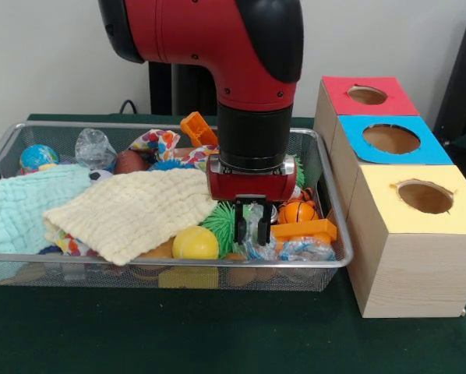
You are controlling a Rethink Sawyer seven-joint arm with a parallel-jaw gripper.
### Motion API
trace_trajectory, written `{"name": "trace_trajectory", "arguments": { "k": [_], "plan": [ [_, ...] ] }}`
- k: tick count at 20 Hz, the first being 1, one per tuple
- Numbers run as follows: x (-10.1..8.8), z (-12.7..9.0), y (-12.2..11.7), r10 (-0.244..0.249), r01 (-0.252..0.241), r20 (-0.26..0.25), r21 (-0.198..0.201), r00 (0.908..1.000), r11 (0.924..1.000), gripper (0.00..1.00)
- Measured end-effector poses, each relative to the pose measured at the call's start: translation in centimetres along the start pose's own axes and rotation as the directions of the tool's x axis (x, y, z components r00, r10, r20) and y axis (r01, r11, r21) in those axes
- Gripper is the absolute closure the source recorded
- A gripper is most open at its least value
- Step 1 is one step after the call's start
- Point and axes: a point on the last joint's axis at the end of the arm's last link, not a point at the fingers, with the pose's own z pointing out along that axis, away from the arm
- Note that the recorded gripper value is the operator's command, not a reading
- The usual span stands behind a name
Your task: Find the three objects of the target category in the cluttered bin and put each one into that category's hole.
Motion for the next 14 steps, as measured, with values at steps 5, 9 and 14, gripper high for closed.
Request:
{"name": "trace_trajectory", "arguments": {
  "k": [5,9,14],
  "plan": [
    [0.20,-0.18,0.20,-0.009,0.009,-0.001,0.002,1.0000,1.0000,1.00],
    [0.16,-0.31,0.27,-0.011,0.011,0.000,0.003,0.9999,0.9999,1.00],
    [0.03,-0.84,0.43,-0.014,0.014,0.005,0.004,0.9999,0.9999,1.00]
  ]
}}
